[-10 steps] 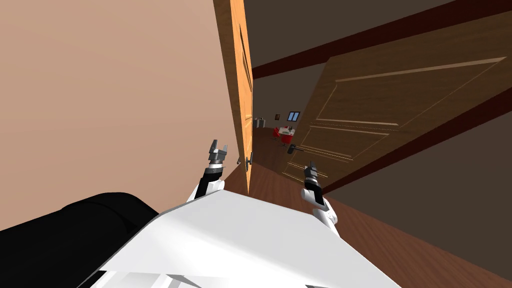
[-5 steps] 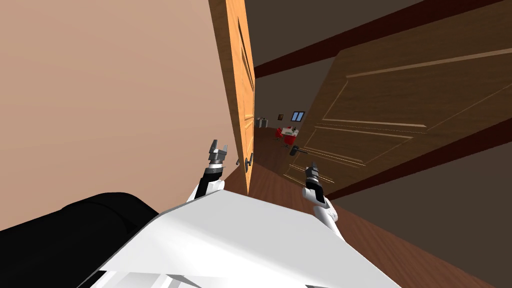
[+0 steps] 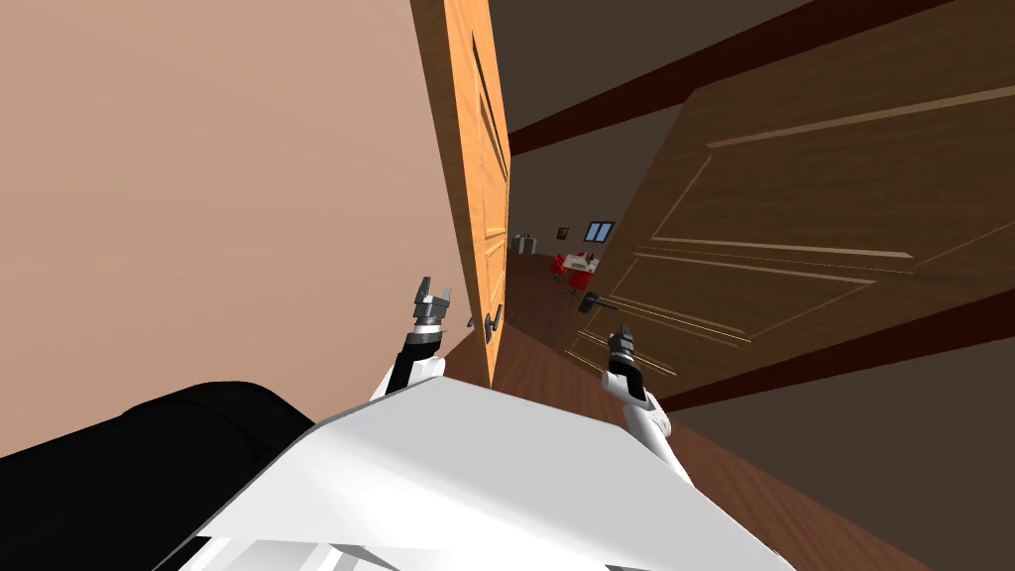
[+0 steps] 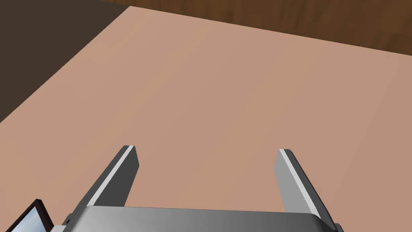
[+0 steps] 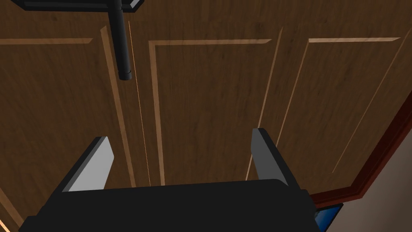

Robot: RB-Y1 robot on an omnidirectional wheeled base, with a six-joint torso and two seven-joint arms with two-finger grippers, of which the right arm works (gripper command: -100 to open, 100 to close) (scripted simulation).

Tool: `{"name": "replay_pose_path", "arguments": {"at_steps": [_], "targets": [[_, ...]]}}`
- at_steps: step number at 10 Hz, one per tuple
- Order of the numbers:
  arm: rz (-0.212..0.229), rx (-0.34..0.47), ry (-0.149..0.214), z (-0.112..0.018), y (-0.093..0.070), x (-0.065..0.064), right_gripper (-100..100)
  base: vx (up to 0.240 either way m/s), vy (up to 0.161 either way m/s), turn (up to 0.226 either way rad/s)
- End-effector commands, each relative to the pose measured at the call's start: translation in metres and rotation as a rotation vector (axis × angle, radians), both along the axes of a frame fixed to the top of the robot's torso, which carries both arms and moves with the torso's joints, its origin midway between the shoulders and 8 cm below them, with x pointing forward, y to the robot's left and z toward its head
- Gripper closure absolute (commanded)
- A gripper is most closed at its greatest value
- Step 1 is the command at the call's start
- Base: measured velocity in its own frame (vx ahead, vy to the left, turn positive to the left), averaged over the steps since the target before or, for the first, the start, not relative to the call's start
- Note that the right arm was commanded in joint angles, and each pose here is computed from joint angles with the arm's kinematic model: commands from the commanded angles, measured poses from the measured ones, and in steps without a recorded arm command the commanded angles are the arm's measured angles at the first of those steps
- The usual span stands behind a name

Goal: Pull the door open

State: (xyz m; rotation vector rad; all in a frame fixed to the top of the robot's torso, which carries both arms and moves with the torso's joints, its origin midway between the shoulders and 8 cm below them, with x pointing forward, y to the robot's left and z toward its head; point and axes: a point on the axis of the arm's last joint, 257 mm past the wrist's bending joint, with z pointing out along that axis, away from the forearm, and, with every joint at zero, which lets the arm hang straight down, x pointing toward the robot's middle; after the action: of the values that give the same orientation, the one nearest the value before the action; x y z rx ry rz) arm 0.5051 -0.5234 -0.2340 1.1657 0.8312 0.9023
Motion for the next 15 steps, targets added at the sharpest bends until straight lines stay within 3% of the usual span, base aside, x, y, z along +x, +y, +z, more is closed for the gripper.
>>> {"name": "replay_pose_path", "arguments": {"at_steps": [1, 9, 15], "targets": [[-0.019, 0.013, 0.014, -0.005, -0.010, 0.003, -100, 0.047, -0.063, 0.155], [-0.100, 0.090, 0.092, -0.038, -0.048, 0.006, -100, 0.051, -0.067, 0.120], [-0.135, 0.134, 0.122, -0.051, -0.062, 0.007, -100, 0.027, -0.050, 0.074]]}}
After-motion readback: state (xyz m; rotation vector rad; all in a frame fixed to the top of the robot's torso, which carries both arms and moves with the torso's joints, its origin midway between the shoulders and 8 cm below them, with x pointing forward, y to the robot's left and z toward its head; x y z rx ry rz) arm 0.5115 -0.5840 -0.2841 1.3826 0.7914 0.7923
